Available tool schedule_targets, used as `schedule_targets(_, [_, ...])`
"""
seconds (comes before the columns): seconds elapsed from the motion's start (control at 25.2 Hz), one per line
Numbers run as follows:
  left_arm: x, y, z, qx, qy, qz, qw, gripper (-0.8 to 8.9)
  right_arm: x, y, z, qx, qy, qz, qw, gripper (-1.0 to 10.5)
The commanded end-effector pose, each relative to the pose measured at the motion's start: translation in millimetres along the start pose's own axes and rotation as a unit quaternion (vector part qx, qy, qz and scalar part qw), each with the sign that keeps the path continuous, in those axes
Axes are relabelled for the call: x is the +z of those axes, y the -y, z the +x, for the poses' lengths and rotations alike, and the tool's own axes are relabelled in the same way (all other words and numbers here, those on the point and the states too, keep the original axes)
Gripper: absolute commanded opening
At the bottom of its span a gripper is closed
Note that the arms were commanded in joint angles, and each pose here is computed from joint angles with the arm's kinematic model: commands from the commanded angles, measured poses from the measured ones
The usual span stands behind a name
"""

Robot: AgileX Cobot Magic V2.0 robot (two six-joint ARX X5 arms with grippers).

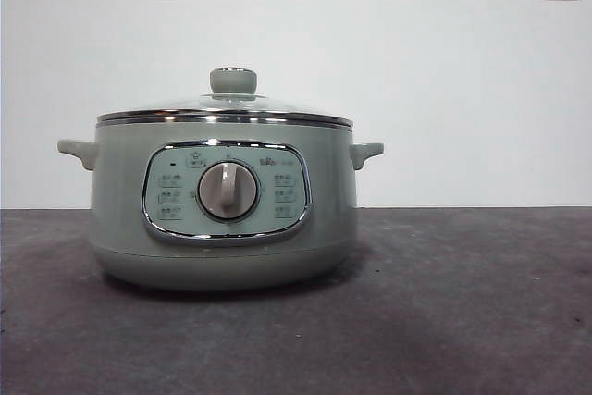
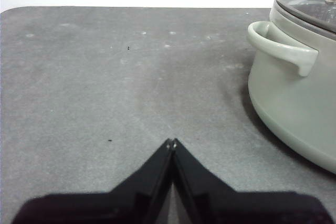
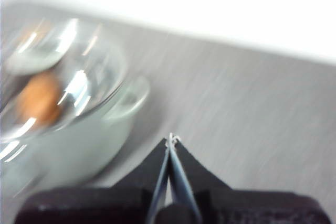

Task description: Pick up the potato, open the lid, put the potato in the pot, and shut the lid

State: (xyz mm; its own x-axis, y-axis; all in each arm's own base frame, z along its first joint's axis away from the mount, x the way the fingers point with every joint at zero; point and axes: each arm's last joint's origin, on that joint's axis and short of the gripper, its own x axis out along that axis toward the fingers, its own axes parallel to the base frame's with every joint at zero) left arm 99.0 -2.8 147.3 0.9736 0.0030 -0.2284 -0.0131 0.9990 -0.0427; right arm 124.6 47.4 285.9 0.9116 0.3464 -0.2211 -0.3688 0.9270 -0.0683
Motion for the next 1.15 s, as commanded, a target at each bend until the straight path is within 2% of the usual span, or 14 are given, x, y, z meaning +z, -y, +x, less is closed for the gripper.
schedule_targets(0.04, [-3,0,1,0.000,-0.002,0.000,1.000,-0.03,-45,10,-2,-0.050,0.064,0.004,0.997,0.0])
schedule_targets(0.12, [-3,0,1,0.000,-0.002,0.000,1.000,-0.03,-70,16,-9,-0.091,0.075,0.005,0.993,0.0])
schedule_targets(0.24, [-3,0,1,0.000,-0.002,0.000,1.000,-0.03,-90,20,-12,-0.128,0.076,0.007,0.989,0.0])
schedule_targets(0.59, [-3,0,1,0.000,-0.002,0.000,1.000,-0.03,-123,29,-13,-0.192,0.071,0.019,0.979,0.0])
schedule_targets(0.71, [-3,0,1,0.000,-0.002,0.000,1.000,-0.03,-133,31,-13,-0.202,0.064,0.035,0.977,0.0])
schedule_targets(0.91, [-3,0,1,0.000,-0.002,0.000,1.000,-0.03,-146,28,-14,-0.201,0.003,0.044,0.979,0.0])
schedule_targets(1.15, [-3,0,1,0.000,-0.002,0.000,1.000,-0.03,-145,28,-15,-0.206,0.009,0.045,0.977,0.0])
